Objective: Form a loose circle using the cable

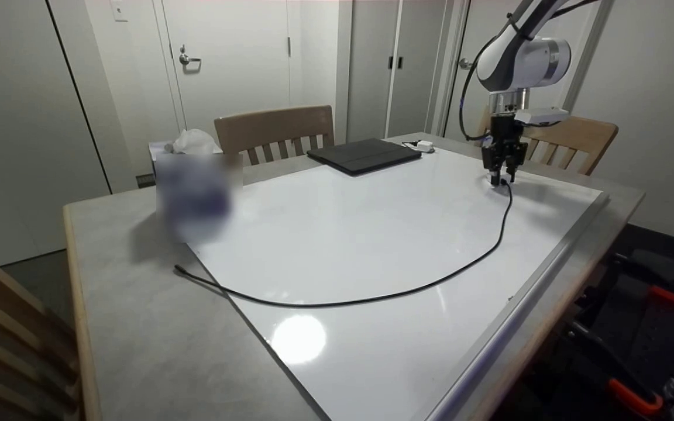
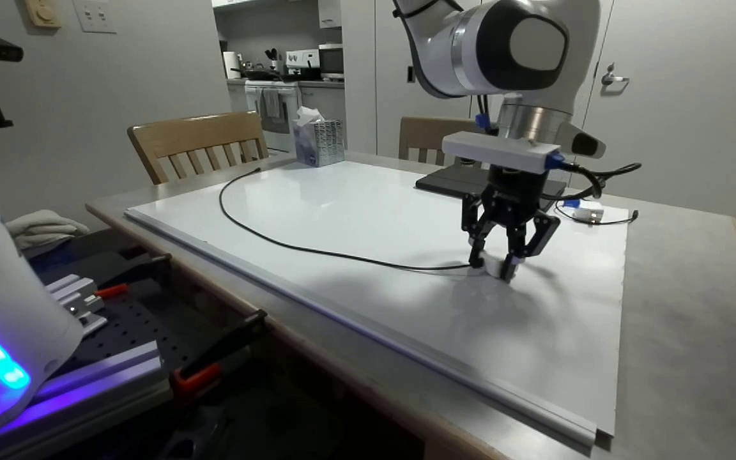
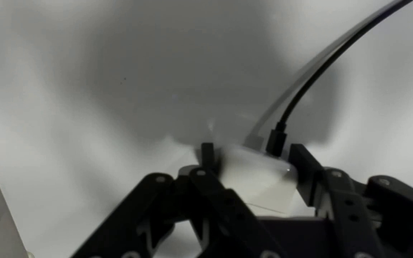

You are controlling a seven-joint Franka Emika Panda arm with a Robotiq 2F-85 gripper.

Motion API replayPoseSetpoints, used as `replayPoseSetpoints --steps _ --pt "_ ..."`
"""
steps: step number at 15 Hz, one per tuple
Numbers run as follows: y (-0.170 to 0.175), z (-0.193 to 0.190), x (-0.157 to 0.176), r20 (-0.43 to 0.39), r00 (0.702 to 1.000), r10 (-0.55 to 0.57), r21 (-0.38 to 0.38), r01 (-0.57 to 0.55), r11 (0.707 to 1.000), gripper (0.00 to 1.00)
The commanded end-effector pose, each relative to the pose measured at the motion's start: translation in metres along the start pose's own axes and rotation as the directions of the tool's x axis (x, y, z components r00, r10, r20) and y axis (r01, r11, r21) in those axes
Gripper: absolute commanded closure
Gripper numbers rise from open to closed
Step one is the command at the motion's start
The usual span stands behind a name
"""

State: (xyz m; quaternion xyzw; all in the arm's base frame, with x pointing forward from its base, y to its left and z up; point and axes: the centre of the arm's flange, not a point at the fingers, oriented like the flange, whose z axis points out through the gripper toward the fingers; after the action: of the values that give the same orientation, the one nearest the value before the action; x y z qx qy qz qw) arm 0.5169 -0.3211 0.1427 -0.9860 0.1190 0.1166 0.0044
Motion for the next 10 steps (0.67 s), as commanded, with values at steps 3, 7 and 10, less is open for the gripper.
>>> replayPoseSetpoints --steps 3,7,10 --pt "-0.079 0.013 -0.003 0.101 0.964 -0.247 -0.167 0.262 0.951 0.71" --pt "-0.082 0.001 0.01 0.111 0.947 -0.3 -0.227 0.318 0.92 0.46" --pt "-0.091 0.001 0.01 0.121 0.94 -0.32 -0.24 0.341 0.909 0.46"
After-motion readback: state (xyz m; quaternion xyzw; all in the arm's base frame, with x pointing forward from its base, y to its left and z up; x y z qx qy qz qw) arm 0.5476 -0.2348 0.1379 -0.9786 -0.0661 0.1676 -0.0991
